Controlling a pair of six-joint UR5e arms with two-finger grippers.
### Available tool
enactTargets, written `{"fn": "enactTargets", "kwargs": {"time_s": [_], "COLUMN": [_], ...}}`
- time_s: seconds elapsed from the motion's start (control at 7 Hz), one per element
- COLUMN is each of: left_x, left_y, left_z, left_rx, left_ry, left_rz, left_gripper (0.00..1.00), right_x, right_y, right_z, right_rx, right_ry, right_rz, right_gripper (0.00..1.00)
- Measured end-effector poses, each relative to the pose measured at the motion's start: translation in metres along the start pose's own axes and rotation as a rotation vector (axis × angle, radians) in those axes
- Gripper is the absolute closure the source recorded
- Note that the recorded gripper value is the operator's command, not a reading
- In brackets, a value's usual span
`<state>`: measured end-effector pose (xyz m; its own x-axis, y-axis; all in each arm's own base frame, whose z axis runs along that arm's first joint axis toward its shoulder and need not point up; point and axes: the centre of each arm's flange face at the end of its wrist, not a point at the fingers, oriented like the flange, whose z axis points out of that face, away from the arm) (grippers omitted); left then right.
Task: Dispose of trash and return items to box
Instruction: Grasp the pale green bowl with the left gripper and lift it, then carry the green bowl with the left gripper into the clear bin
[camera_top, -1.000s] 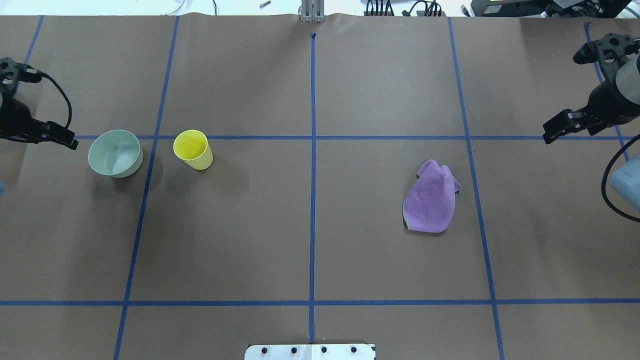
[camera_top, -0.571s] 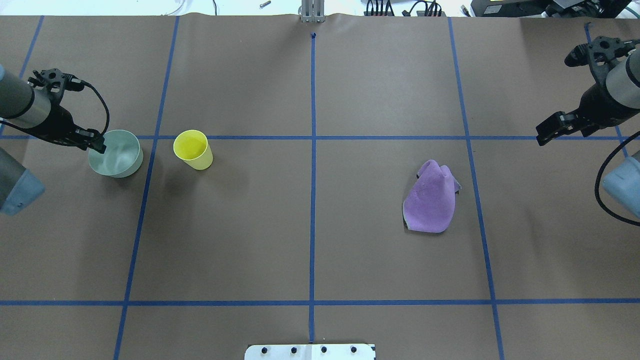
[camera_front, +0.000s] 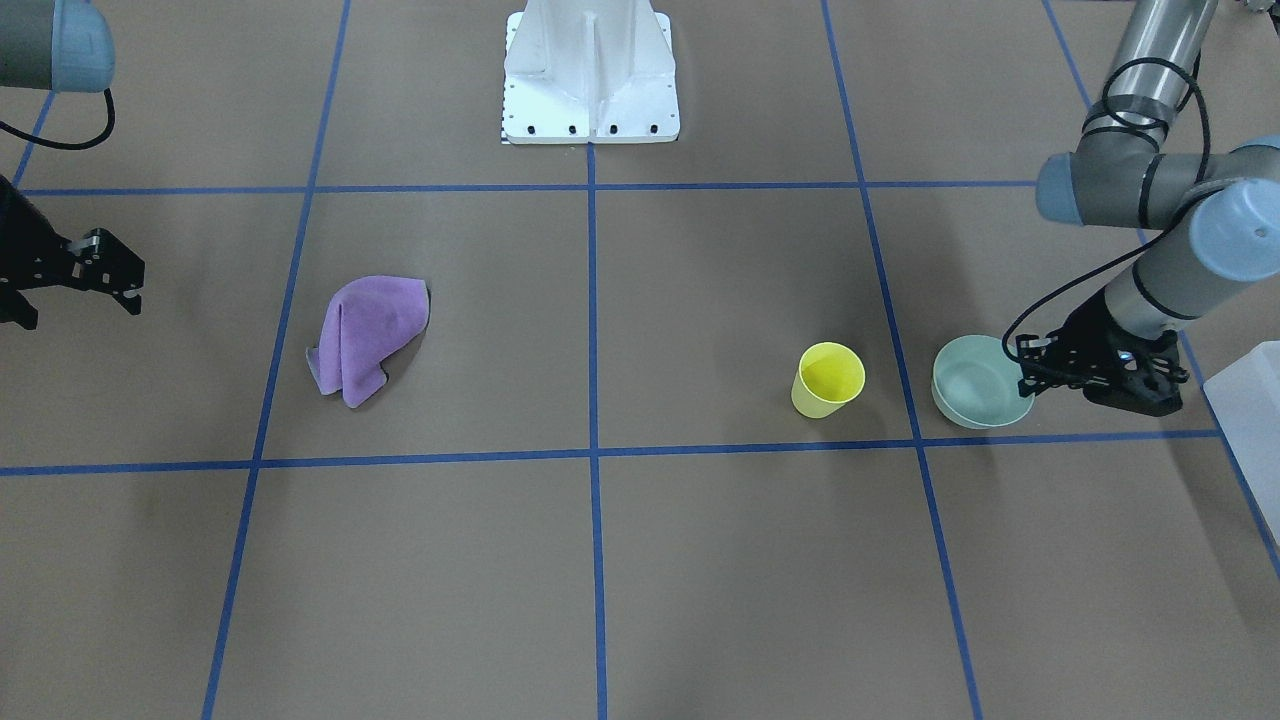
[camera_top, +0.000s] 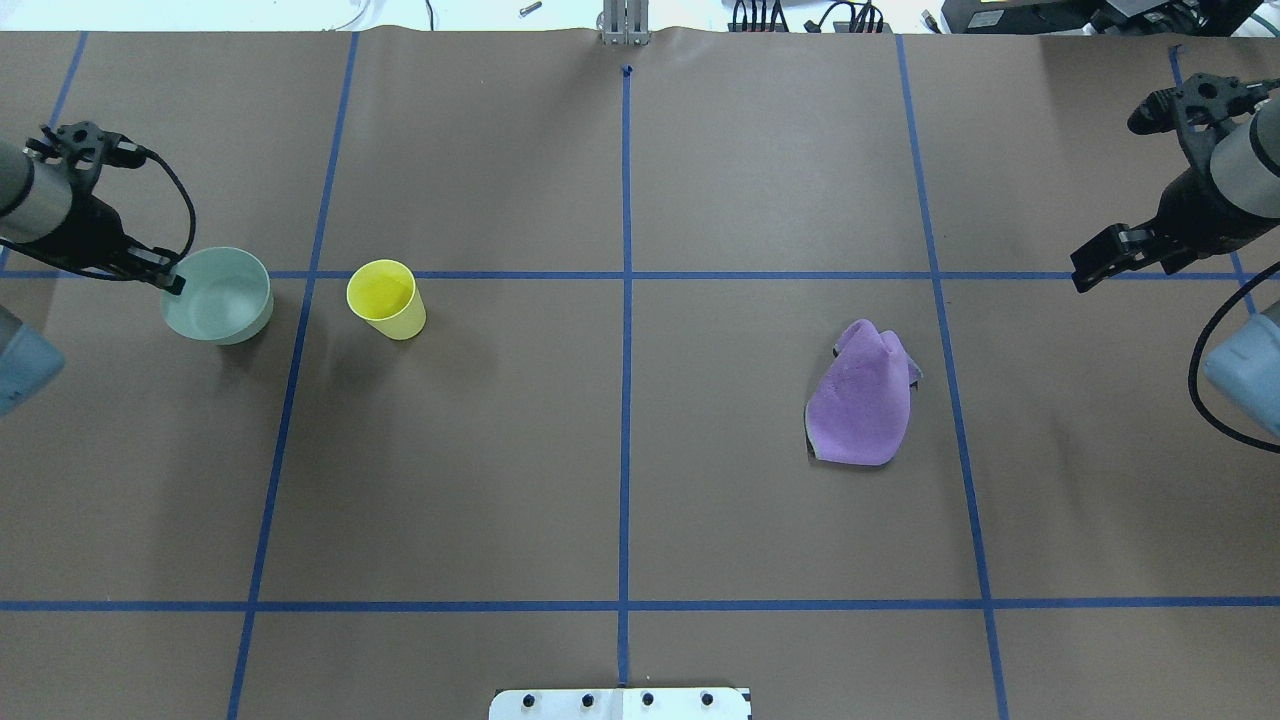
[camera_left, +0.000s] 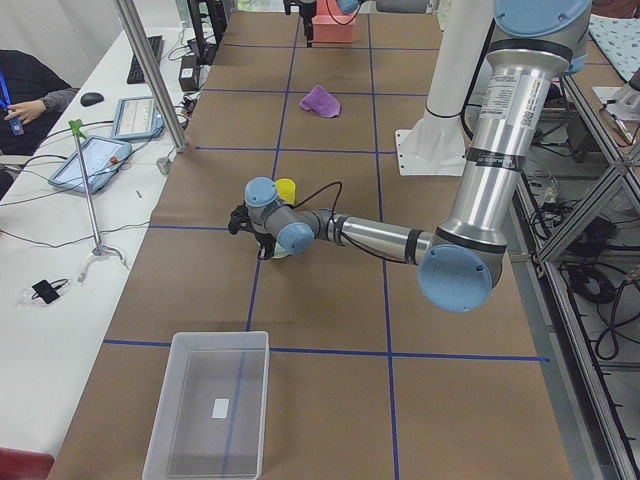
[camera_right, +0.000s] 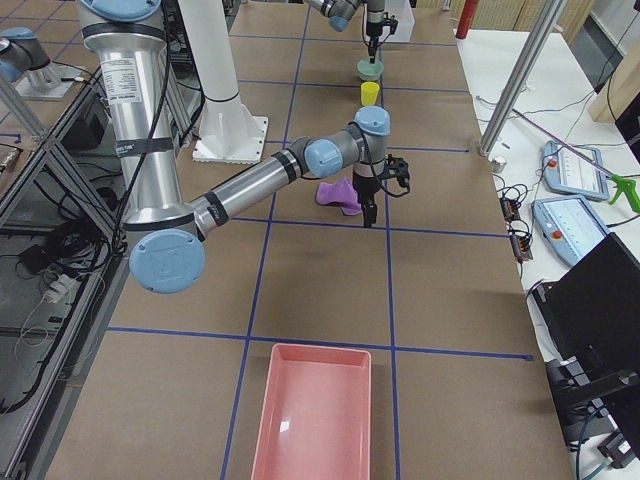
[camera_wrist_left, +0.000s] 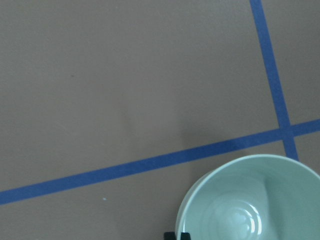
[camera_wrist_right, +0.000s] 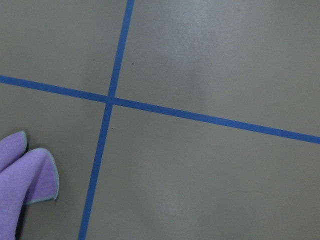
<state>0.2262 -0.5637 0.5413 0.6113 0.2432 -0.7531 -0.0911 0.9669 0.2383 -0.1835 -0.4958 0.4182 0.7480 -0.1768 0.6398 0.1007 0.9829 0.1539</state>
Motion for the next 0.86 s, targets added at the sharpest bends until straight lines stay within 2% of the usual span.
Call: {"fn": "enactTargets", "kwargs": {"time_s": [0.14,0.43,0.86], "left_x": [-0.039,-0.122,-0.265], "left_y": [-0.005,-0.012,-0.027], "left_z": [-0.029,-0.089,-0.142], "left_rx": [0.004,-0.037,-0.080], "left_ry": [-0.009,-0.076,-0.116], "left_rz": [0.031,0.109,0.188], "left_gripper": [1.00,1.00,1.00], "right_x": [0.000,0.000,0.001], "right_y": [0.000,0.001,0.001], "right_z": [0.001,0.002,0.005], "right_rx": [-0.001,-0.005,-0.006], "right_ry": [0.000,0.001,0.009], "right_rz": [-0.001,0.000,0.001], "right_gripper": [0.00,0.00,0.00]}}
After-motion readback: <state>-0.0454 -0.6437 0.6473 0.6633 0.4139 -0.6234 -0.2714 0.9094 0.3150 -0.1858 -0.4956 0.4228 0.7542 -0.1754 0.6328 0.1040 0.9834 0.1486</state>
